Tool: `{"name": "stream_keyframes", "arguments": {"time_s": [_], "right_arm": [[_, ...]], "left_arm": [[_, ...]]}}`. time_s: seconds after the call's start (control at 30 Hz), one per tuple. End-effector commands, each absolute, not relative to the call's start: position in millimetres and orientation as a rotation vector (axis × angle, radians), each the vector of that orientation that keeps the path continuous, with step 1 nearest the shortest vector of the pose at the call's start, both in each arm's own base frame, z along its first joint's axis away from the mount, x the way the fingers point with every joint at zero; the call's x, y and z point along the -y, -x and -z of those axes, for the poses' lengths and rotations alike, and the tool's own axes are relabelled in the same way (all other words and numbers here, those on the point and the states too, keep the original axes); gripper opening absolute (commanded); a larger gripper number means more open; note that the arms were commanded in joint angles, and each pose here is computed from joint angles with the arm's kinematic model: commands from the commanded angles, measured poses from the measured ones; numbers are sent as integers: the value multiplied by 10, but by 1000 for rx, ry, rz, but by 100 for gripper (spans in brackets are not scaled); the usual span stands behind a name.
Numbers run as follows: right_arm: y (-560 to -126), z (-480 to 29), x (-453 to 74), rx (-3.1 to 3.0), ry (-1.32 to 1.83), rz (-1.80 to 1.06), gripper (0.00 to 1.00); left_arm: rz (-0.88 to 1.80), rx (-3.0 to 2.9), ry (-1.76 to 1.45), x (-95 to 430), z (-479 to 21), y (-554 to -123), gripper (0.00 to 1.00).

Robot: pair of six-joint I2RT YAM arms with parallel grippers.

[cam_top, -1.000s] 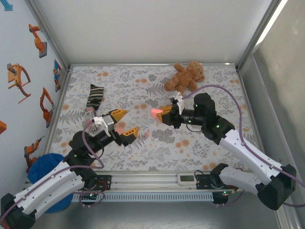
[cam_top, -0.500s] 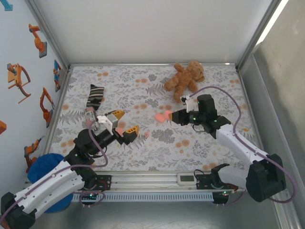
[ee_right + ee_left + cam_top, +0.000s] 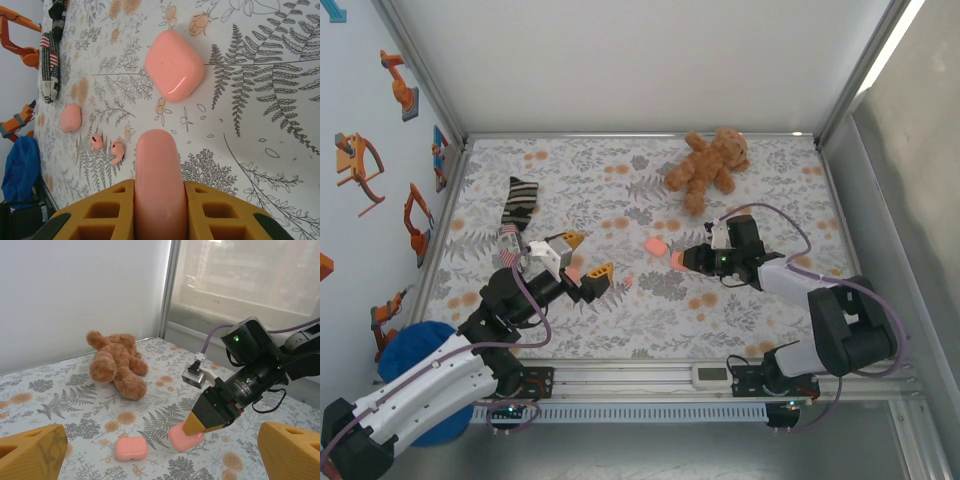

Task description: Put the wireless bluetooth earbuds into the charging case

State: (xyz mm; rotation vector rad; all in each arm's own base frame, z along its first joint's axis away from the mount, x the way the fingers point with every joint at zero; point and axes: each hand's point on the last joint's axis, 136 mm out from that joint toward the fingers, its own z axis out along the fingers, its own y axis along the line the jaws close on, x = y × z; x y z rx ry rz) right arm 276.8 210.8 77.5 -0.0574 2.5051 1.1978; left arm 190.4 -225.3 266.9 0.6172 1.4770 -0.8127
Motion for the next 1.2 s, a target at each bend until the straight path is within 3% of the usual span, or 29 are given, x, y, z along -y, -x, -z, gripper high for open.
{"name": "stream_keyframes", "arguments": {"time_s": [0.0, 0.6, 0.9, 1.17], "right_arm": [[-2880, -740, -2098, -2476, -13, -1203, 16], [-3044, -318, -2127, -2454, -248, -1322, 18], [-3016, -254, -2078, -2454, -286, -1313, 35], [-3028, -321, -2021, -2426, -294, -1287, 44]], "left_arm": [[807, -1428, -605, 2219, -2853, -1890, 96], [804, -1421, -599, 2184, -2855, -1870, 96], [802, -1423, -597, 2177, -2859, -1871, 96], [804, -1425, -599, 2181, -2852, -1868, 96]]}}
